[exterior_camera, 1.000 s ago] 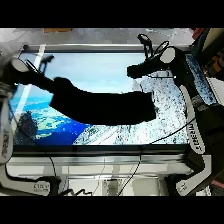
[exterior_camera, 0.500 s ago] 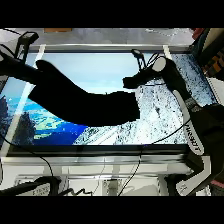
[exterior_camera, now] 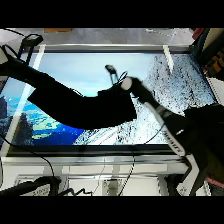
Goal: Fold the clothes and pants, and hang the long-sleeved shirts on hangers.
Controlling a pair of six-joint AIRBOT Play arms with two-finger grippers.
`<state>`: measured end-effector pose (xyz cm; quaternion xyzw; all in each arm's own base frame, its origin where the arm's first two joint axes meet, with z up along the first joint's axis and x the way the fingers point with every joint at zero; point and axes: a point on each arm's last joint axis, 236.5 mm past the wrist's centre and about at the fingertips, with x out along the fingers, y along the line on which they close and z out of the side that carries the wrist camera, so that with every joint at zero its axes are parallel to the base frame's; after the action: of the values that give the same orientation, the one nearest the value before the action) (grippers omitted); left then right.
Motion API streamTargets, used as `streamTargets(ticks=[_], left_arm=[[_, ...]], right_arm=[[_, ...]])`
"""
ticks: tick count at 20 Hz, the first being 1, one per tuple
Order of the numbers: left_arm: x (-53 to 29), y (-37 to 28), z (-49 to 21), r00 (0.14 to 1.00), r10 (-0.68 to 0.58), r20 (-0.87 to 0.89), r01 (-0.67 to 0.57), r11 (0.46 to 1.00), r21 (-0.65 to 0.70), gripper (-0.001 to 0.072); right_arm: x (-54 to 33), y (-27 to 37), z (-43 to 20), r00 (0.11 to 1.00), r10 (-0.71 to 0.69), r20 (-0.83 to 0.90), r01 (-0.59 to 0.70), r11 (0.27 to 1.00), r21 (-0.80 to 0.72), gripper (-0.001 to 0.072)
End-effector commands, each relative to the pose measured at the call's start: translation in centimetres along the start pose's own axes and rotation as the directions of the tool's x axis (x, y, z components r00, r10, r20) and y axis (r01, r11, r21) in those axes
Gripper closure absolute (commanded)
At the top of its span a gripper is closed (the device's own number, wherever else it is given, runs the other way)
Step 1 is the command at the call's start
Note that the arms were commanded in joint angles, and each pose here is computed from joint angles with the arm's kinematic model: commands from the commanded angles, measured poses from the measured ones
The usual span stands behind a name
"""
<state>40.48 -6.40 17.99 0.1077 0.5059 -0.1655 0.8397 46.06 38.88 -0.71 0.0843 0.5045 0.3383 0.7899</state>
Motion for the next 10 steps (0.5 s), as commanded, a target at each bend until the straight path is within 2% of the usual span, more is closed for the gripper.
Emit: streamTargets(ticks=[1, 6, 10], left_arm=[[0.0, -1.9, 0.6, 0.999, -0.050, 0.019, 0.049, 0.999, 0.017, 0.0699], [0.0, -4.3, 2.1, 0.985, -0.156, 0.076, 0.155, 0.988, 0.014, 0.0698], [1.7, -8.2, 3.1, 0.936, -0.343, 0.075, 0.345, 0.939, -0.007, 0.0697]], right_arm=[[7.1, 5.0, -2.1, 0.995, 0.085, 0.048, -0.089, 0.992, 0.085, 0.0700], [11.6, 10.1, -6.5, 0.992, 0.122, 0.025, -0.122, 0.993, -0.006, 0.0700], [10.3, 6.9, -7.1, 0.997, 0.020, -0.071, -0.032, 0.986, -0.164, 0.0699]])
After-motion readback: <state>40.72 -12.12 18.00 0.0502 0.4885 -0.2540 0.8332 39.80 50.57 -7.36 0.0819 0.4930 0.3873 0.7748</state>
